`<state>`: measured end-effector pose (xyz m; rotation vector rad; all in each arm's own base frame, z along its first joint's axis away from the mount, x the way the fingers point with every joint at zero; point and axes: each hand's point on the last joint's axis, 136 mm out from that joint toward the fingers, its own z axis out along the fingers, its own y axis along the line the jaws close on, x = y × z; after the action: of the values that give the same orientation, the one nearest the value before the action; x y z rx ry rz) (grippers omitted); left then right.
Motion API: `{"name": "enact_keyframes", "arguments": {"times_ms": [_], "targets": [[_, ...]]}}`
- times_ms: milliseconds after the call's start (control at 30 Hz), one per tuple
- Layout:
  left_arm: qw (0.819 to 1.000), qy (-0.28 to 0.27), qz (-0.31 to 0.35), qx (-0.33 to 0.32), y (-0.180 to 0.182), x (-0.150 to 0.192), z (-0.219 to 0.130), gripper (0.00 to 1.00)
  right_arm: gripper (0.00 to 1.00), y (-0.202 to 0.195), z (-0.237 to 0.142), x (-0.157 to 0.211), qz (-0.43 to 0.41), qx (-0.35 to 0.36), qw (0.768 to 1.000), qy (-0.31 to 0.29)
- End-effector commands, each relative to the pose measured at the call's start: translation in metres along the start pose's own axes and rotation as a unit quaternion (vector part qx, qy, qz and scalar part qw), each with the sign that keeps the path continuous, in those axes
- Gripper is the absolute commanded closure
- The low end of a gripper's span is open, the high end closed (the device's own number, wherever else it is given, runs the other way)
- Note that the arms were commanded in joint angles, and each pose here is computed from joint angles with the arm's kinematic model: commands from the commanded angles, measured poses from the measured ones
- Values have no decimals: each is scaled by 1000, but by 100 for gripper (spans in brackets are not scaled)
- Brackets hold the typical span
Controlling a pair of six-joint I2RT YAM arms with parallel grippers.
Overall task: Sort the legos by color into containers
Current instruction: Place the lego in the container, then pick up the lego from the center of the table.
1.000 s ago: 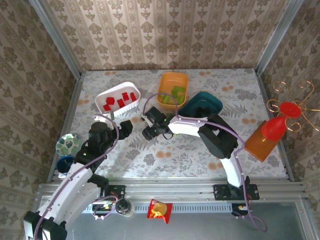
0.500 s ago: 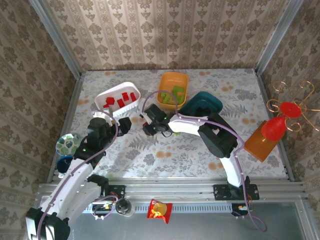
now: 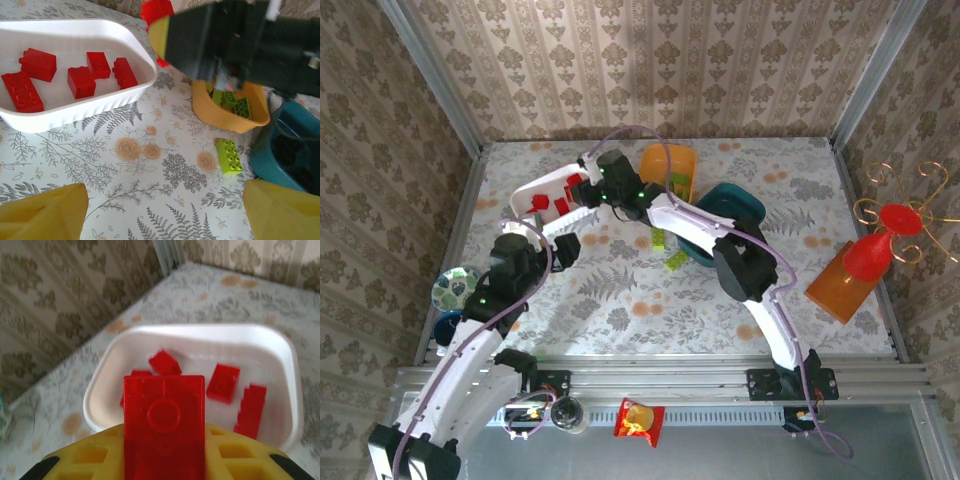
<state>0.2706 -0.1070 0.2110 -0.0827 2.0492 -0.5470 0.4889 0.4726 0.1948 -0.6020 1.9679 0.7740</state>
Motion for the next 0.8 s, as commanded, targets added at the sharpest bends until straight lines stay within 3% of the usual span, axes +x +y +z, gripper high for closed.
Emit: {"name": "enact_keyframes", "arguments": {"times_ms": [0, 67, 167, 233, 333, 500, 600, 767], "targets": [[1000, -11, 12, 0, -4, -13, -11, 18, 70, -5, 27, 6, 35, -13, 999, 10], [1000, -10, 12, -1, -4, -13, -12, 18, 64, -7, 41, 0, 48, -12, 999, 5], [1000, -8, 13, -2, -3, -11, -12, 17, 37, -9, 57, -7, 72, -26, 997, -4], [1000, -13, 12, 5, -5, -12, -13, 13, 29, -10, 56, -18, 91, -42, 995, -15], [999, -29, 14, 12, -7, -18, -14, 0, 25, -5, 38, -45, 90, -53, 994, -34], [998, -38, 13, 42, -17, -28, -10, 0, 25, 6, -20, -70, 66, -45, 995, -66], [998, -31, 5, 62, -22, -28, 1, 0, 24, 4, -65, -66, 70, -20, 995, -74], [996, 19, 9, 84, -38, -14, 39, 19, 25, -20, -131, -18, 85, 56, 993, -56]]}}
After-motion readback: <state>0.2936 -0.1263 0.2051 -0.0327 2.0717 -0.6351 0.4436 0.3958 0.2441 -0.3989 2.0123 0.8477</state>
